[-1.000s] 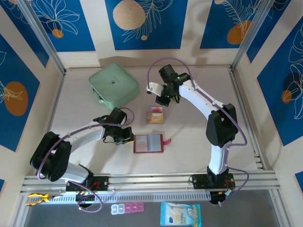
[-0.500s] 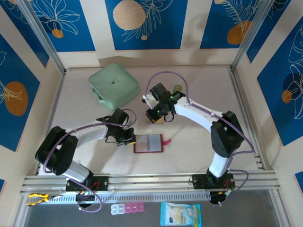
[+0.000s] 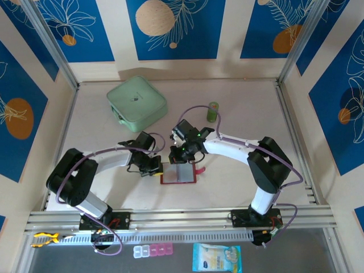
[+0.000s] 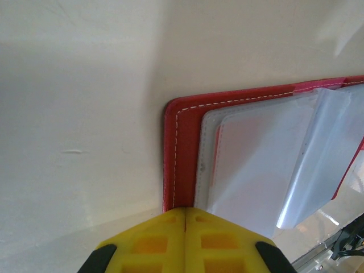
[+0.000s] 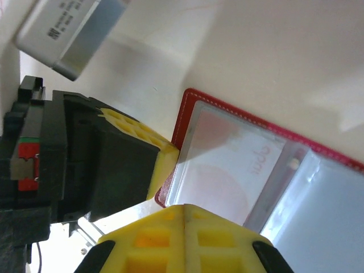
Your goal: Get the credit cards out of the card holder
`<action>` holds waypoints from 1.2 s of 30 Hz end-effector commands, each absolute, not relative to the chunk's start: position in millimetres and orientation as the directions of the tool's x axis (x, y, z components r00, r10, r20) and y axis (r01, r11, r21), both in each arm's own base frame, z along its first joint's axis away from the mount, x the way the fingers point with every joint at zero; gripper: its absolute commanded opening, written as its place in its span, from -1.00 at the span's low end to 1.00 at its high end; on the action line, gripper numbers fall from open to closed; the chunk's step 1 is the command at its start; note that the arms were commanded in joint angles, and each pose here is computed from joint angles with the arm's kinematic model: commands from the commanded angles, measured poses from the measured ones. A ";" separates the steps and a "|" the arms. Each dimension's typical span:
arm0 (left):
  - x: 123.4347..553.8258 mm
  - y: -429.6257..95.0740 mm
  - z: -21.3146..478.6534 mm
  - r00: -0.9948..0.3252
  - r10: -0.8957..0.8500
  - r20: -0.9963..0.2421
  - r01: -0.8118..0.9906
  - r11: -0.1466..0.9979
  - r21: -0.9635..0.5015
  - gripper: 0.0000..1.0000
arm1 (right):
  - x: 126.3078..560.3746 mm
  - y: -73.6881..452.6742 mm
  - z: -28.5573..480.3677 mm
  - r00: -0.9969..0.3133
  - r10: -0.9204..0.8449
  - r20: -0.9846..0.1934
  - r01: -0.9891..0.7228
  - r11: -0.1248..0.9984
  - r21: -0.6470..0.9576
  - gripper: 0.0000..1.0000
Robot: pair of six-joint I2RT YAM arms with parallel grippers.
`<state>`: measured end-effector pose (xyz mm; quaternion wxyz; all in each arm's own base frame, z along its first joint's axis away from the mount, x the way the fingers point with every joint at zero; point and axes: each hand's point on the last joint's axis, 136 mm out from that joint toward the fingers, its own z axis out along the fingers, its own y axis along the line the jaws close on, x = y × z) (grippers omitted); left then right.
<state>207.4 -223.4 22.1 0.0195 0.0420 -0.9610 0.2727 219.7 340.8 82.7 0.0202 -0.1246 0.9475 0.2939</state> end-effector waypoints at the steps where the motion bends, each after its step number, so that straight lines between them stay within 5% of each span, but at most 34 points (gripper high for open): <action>1: 200.1 -216.0 13.8 -0.993 -0.066 0.094 -0.104 0.864 -0.492 -1.00 | 206.3 346.7 74.4 -0.988 -0.155 0.025 -0.110 0.796 0.595 -0.80; 9: 199.9 -215.9 12.0 -0.992 -0.064 0.106 -0.108 0.868 -0.484 -1.00 | 196.4 348.8 49.8 -0.984 -0.138 0.116 -0.047 0.817 0.575 -0.43; 36: 199.6 -211.8 12.1 -0.992 -0.063 0.107 -0.106 0.880 -0.463 -1.00 | 200.2 311.5 31.1 -0.987 -0.116 0.111 -0.060 0.907 0.416 -0.42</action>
